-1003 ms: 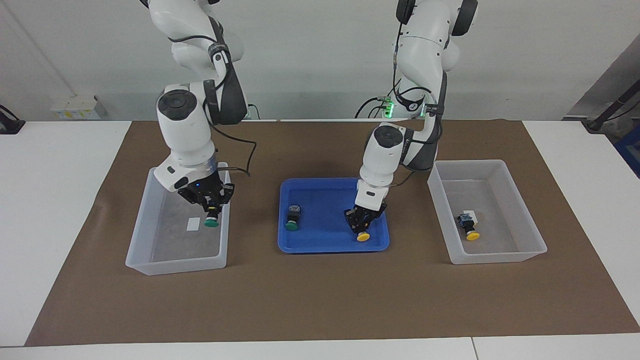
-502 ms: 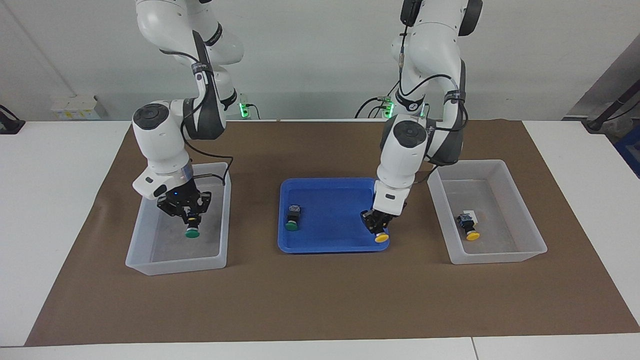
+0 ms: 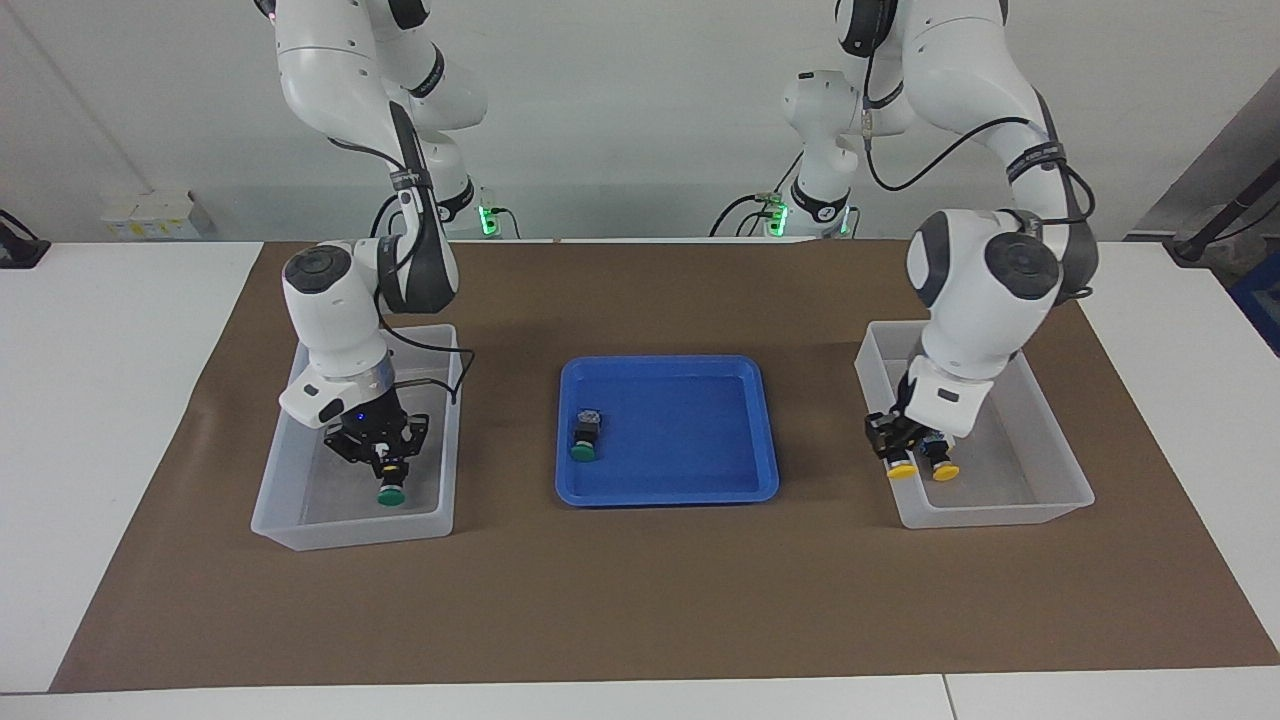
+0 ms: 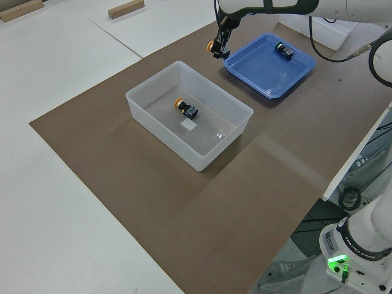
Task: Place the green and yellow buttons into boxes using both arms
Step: 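Carry the green button to its box while the left gripper carries yellow, then open the right gripper over its box while the left gripper releases yellow, then reach the right gripper back to the last green button on the tray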
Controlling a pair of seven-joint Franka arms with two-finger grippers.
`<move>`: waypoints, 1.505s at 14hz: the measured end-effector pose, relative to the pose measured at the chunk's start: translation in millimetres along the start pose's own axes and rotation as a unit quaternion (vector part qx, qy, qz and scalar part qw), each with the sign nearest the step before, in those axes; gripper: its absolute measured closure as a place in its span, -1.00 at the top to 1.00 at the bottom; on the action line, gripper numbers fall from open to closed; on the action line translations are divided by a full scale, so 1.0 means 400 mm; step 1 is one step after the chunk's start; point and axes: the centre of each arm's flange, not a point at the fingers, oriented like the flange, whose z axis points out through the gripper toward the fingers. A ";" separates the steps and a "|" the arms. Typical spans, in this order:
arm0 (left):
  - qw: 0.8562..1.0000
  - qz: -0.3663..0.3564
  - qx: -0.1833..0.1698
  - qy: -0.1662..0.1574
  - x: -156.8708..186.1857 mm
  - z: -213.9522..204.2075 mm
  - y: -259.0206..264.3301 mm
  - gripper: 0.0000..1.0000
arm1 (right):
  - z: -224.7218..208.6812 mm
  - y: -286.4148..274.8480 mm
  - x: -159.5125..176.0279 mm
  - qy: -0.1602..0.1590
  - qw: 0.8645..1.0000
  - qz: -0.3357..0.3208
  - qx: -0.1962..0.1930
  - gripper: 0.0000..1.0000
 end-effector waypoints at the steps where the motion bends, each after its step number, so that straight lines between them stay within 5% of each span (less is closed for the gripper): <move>1: 1.000 0.016 0.001 0.002 0.017 -0.006 -0.063 -0.15 | 0.010 0.000 0.000 0.000 1.000 0.000 0.000 -0.37; 3: 0.998 0.057 0.003 0.003 0.038 -0.007 -0.161 -0.15 | 0.018 -0.001 -0.001 -0.002 1.000 0.000 0.000 -0.37; 8: 0.995 0.103 0.006 0.014 0.027 0.076 -0.324 -0.15 | -0.051 0.004 0.039 0.021 1.000 0.000 -0.002 0.73; 10: 0.995 0.099 0.007 0.013 -0.006 0.138 -0.347 -0.15 | -0.135 0.008 0.051 0.023 1.000 0.001 -0.004 1.00; 17: 0.996 0.087 0.009 0.014 -0.072 0.245 -0.395 -0.11 | -0.353 -0.163 0.065 0.014 0.998 0.058 0.011 1.00; 21: 0.994 0.104 0.018 0.014 -0.051 0.175 -0.377 0.60 | -0.383 -0.350 0.078 0.024 0.995 0.093 0.031 1.00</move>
